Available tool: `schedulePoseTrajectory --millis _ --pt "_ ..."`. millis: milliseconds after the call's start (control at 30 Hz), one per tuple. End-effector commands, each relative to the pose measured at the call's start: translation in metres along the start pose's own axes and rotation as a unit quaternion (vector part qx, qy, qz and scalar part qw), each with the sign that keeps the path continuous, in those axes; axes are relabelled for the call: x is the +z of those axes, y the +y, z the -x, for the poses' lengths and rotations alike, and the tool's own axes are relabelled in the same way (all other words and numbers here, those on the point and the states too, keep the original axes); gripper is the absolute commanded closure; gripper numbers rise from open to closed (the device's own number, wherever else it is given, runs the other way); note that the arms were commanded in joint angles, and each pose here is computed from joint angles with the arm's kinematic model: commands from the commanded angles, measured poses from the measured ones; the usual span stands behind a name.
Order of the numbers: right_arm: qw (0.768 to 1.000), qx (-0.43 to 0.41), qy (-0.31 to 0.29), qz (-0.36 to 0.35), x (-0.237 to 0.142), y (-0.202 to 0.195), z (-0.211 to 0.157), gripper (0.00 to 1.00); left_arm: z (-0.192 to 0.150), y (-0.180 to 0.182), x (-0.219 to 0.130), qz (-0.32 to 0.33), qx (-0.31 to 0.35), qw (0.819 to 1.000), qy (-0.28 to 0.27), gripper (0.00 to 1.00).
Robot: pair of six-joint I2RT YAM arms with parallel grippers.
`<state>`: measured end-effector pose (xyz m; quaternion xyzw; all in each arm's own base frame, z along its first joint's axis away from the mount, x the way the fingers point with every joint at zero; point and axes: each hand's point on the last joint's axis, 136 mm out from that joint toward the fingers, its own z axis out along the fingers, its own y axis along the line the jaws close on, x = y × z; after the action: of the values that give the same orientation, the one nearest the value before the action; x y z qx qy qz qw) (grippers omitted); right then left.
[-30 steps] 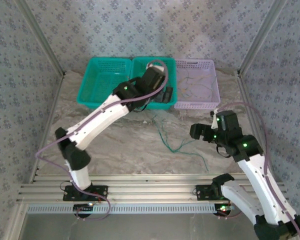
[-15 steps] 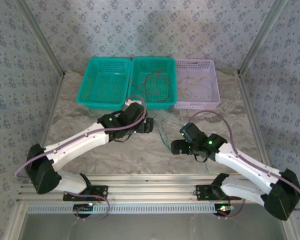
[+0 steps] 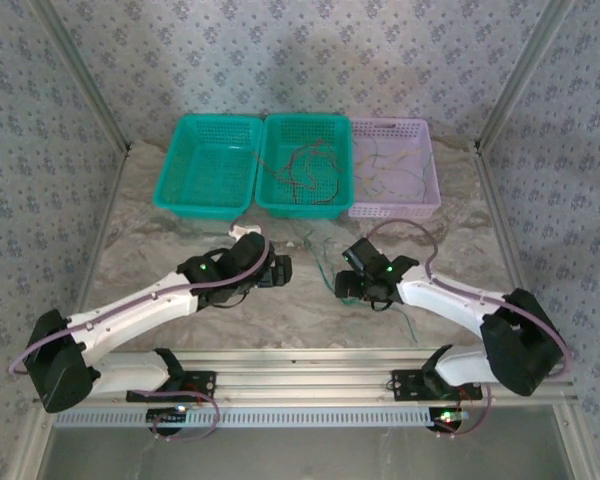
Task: Untangle the cables
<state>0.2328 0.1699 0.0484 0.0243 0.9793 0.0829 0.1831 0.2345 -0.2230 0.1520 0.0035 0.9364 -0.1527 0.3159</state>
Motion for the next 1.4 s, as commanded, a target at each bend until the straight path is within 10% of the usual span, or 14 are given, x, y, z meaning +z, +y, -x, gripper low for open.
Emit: schedulePoseTrajectory --millis 0,500,1000,1367 --pt "1.0 0.025 -0.007 0.0 0.009 -0.002 0.006 0.17 0.0 -0.005 -0.002 -0.02 -0.02 1.0 -0.006 0.0" --pt "1.0 0.021 -0.01 -0.019 0.034 -0.008 0.032 0.45 -0.016 -0.011 0.012 -0.024 -0.024 0.999 0.014 0.0" --pt "0.997 -0.046 -0.057 0.017 0.007 0.029 0.064 1.0 -0.042 -0.033 0.033 -0.035 -0.018 0.998 0.049 0.0" --pt "0.983 -0.094 -0.103 0.119 -0.038 0.065 0.074 1.0 -0.048 -0.046 0.042 -0.035 -0.014 0.998 0.054 0.04"
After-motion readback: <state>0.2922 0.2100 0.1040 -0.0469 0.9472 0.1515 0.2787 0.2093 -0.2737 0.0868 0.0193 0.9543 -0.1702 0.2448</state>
